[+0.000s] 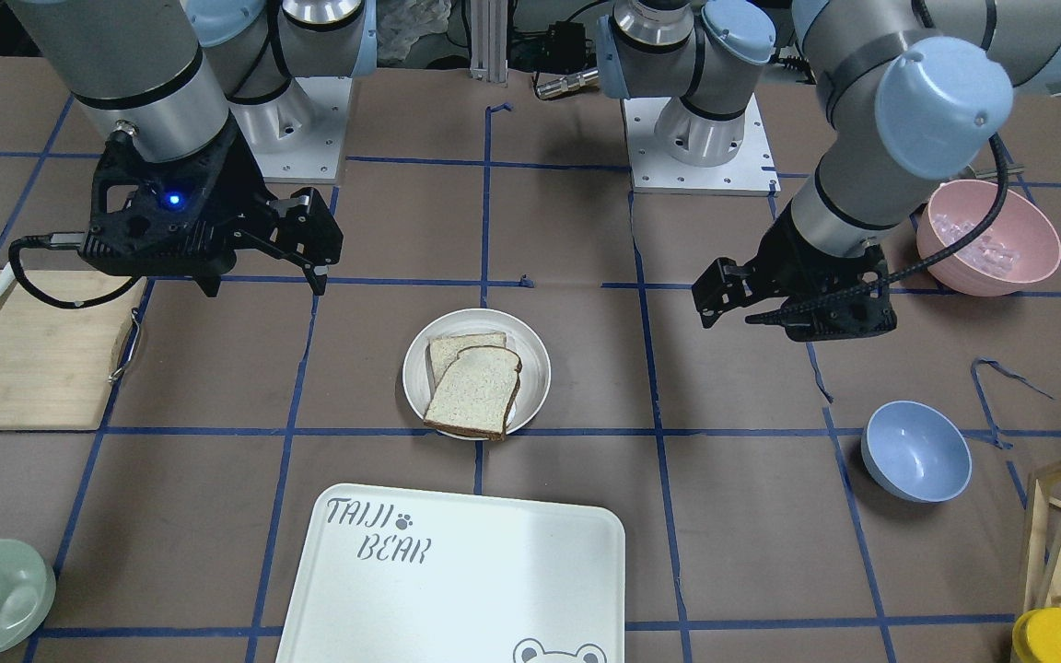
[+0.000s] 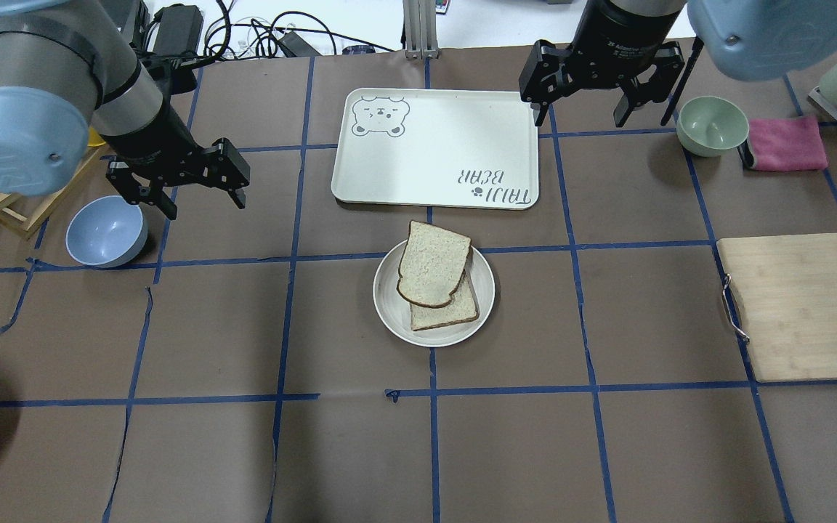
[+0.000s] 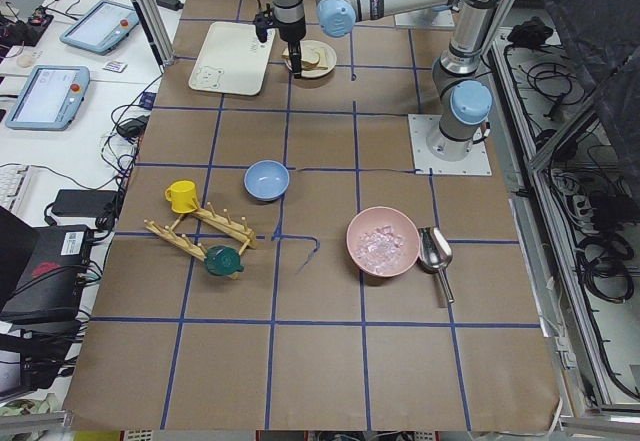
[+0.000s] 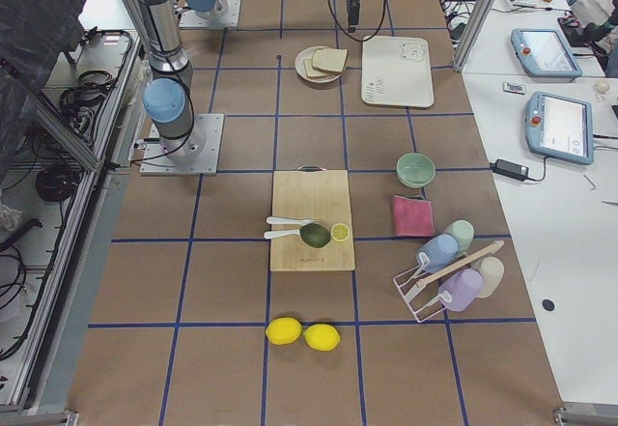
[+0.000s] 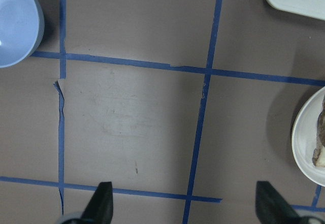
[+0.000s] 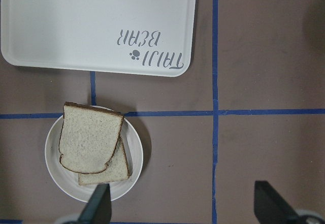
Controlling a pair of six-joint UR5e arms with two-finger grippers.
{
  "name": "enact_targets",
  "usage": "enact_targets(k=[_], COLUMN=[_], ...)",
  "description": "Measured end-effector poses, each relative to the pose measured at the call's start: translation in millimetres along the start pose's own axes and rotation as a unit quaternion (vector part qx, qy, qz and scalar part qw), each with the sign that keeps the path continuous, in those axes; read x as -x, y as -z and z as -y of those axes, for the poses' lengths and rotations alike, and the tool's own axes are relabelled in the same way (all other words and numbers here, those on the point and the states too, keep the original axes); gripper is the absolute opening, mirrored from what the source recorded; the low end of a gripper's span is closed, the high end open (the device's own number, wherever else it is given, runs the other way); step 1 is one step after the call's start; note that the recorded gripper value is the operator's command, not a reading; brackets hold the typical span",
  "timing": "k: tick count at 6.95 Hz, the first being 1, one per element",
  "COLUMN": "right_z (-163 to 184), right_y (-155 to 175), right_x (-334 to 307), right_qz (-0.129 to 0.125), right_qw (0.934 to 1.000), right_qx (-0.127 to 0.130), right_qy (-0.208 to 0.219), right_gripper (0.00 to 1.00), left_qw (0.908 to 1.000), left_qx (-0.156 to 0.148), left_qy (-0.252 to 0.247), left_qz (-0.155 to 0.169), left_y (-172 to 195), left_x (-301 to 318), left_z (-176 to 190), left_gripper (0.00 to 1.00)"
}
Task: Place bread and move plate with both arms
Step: 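Raise the right gripper away from the plate, then reach the left gripper to the white plate rim and grasp it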
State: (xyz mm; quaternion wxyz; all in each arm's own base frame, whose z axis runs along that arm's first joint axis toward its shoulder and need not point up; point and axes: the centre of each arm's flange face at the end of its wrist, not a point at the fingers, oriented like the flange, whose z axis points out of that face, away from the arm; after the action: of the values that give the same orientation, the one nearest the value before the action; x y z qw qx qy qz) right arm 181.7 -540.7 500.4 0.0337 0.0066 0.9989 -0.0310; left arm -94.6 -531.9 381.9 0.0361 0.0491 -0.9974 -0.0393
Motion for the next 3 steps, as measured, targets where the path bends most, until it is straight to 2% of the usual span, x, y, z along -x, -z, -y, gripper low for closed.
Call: enact_targets(k=[1,2,3], right_z=[-2,-4,-4], right_y=[7,10,11], right_x=[-2,-8,-14], right_qz=[-0.003,-0.02,-0.041], right_qw=[1.0,0.9996,0.9987], right_qx=[0.0,0.007,0.009], right_qy=[0.003,0.015,0.029], right_gripper=[1.0,1.0,1.0], left_qw=[0.9998,0.9992,0.9981], left_qx=[0.0,-0.007,-0.018], left_qy=[-0.014,-0.035,-0.054], left_qz=[-0.014,-0.021,-0.024], left_y=[-23,-50,-76], left_x=[-16,-38,-58], left_z=[4,7,9], left_gripper=[1.0,0.87,0.64])
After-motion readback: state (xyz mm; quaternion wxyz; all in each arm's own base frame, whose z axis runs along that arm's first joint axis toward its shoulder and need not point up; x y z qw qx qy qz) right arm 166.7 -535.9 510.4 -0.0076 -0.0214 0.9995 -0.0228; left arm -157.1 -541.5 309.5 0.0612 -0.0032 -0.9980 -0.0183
